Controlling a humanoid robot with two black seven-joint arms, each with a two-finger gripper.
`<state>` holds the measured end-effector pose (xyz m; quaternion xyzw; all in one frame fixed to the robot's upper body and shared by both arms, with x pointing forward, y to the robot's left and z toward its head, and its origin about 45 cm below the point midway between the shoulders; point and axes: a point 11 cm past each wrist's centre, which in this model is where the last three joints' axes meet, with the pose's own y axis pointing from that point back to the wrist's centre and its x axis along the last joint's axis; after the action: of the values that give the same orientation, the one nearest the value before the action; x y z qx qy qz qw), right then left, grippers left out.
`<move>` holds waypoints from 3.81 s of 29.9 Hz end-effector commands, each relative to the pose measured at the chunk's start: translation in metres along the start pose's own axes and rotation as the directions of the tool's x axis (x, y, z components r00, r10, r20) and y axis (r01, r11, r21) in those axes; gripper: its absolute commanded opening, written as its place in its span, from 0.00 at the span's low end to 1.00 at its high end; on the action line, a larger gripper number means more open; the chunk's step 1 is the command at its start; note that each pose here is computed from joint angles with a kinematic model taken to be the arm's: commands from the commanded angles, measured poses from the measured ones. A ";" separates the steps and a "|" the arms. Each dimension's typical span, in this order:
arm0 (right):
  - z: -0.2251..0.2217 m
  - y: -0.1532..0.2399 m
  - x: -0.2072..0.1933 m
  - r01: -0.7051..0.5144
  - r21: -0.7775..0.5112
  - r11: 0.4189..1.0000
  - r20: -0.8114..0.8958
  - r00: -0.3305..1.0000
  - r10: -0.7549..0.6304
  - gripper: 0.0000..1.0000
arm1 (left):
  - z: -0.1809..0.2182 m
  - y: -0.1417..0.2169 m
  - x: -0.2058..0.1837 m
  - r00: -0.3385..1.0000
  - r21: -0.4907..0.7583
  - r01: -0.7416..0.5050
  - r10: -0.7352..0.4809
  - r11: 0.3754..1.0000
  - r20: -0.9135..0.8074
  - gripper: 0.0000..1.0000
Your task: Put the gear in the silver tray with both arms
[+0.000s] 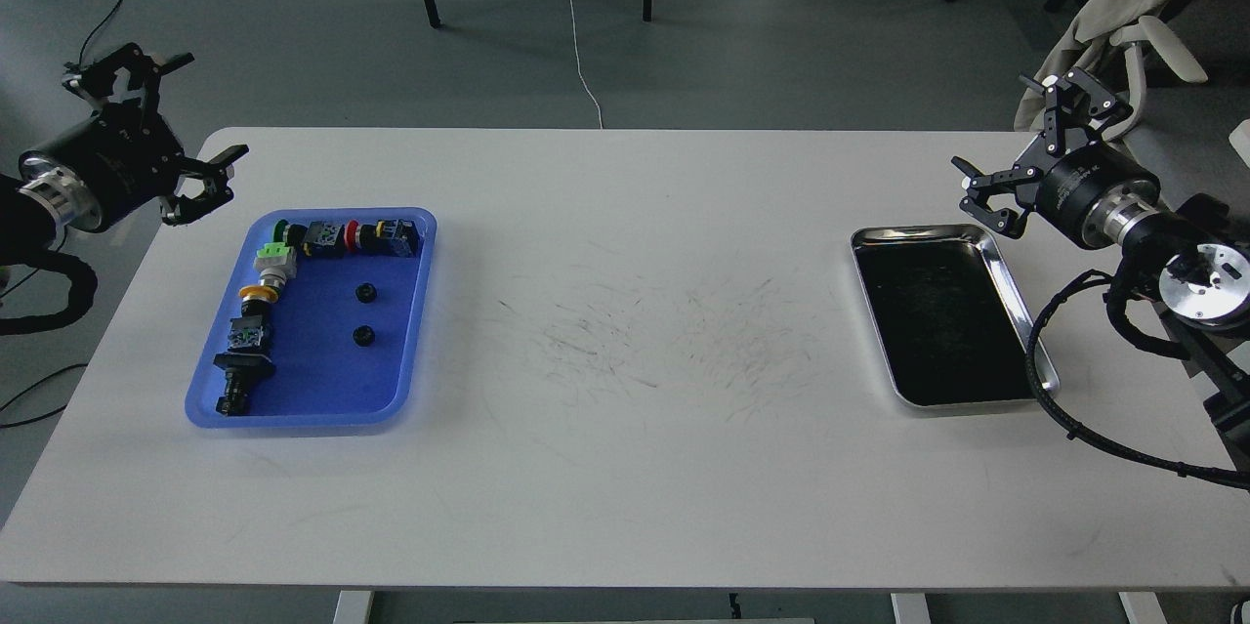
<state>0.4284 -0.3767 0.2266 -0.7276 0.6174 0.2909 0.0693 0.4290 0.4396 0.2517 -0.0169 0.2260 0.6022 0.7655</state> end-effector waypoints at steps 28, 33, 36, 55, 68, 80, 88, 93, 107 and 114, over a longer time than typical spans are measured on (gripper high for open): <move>0.000 0.000 0.000 0.000 0.003 1.000 0.000 1.000 0.000 0.99 | 0.000 -0.002 -0.001 1.000 -0.004 -0.003 0.003 1.000 -0.004 0.99; 0.003 0.000 0.001 -0.001 0.000 1.000 0.004 1.000 0.001 0.99 | 0.000 -0.002 -0.002 1.000 -0.015 -0.001 0.001 1.000 -0.001 0.99; 0.004 0.000 0.000 0.000 -0.002 1.000 0.004 1.000 0.000 0.99 | 0.003 -0.002 -0.003 1.000 -0.028 0.004 -0.004 1.000 0.001 0.99; 0.003 0.000 0.001 -0.002 -0.001 1.000 0.003 1.000 0.002 0.99 | 0.001 0.000 -0.008 0.999 -0.001 0.026 -0.026 1.000 0.020 0.99; 0.005 0.002 0.004 -0.005 -0.006 1.000 0.001 1.000 0.005 0.99 | 0.008 0.029 -0.058 0.783 0.270 0.130 -0.266 0.954 0.562 0.99; 0.006 0.004 0.007 -0.014 -0.007 1.000 0.000 1.000 0.014 0.99 | 0.010 0.027 -0.057 0.618 0.384 0.011 -0.308 0.923 0.723 0.99; 0.010 0.006 0.010 -0.017 -0.012 1.000 0.006 1.000 0.017 0.99 | -0.005 0.016 -0.065 0.620 0.440 -0.012 -0.339 0.898 0.708 0.97; 0.011 0.006 0.011 -0.019 -0.011 1.000 0.008 1.000 0.019 0.99 | -0.013 0.007 -0.065 0.607 0.454 -0.027 -0.347 0.891 0.716 0.96; 0.012 0.007 0.012 -0.021 -0.014 1.000 0.009 1.000 0.021 0.99 | 0.004 -0.011 -0.086 0.389 0.412 -0.047 -0.363 0.910 0.847 0.91; 0.011 0.007 0.012 -0.021 -0.012 1.000 0.009 1.000 0.022 0.99 | 0.042 -0.017 -0.118 0.367 0.332 0.066 -0.332 0.941 0.869 0.99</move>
<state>0.4183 -0.3829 0.2122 -0.7203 0.6225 0.2992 0.0640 0.4362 0.3464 0.3164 0.4107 -0.1520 0.3821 0.8138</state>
